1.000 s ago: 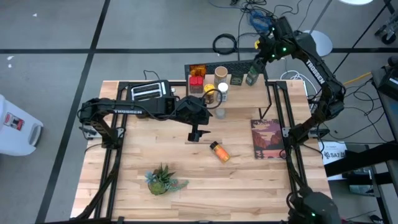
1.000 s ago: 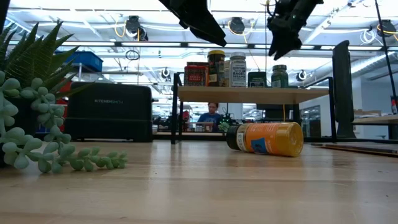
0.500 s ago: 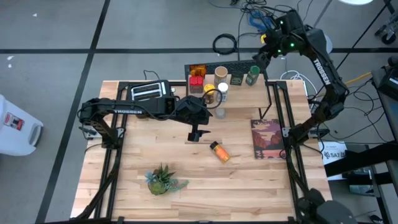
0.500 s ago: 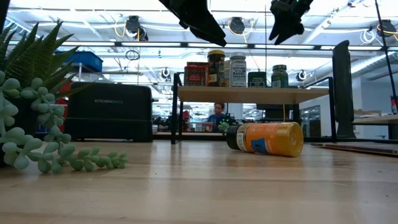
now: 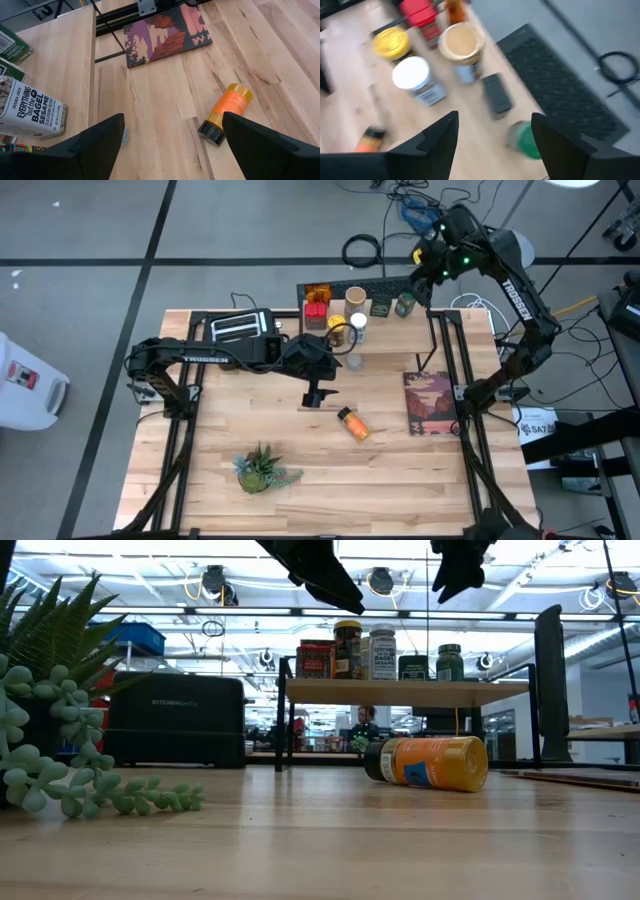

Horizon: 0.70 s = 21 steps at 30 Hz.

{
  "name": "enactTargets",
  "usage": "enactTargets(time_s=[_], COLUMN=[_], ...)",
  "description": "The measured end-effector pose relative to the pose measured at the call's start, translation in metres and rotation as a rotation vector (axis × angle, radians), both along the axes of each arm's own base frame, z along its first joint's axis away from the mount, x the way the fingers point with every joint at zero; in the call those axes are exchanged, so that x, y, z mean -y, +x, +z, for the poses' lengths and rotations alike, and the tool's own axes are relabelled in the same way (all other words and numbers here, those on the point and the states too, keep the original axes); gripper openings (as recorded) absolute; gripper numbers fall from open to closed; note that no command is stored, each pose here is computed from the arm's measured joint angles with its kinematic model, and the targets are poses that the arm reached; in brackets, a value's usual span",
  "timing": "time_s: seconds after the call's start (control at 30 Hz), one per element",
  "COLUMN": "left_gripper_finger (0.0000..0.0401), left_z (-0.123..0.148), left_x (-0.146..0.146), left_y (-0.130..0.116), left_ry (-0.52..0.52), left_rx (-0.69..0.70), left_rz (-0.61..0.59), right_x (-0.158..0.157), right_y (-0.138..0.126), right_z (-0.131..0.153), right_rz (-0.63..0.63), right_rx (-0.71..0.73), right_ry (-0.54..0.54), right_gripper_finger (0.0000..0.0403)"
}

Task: Shelf spices
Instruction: Put the orange seasoning bottle on the shelf

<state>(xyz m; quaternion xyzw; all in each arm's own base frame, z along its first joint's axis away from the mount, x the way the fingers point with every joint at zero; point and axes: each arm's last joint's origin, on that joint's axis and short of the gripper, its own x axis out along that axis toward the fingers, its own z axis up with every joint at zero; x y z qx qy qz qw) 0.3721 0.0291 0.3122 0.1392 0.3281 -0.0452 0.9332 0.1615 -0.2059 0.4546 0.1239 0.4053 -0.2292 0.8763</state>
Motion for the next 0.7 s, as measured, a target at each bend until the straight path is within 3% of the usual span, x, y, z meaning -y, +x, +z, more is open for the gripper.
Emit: enactTargets(time_s=[0.43, 0.7], left_gripper_finger=[0.0345, 0.0345], left_z=[-0.001, -0.004], left_x=[0.001, 0.02], left_y=[-0.001, -0.003], left_ry=[-0.026, -0.072], left_rx=[-0.011, -0.059], left_rz=[0.008, -0.021], right_x=[-0.064, -0.115], right_y=[0.011, 0.019], right_z=[0.012, 0.016], right_rz=[0.166, 0.311], right_rx=[0.0, -0.01], right_ry=[0.076, 0.146], right_gripper_finger=[0.0238, 0.0238])
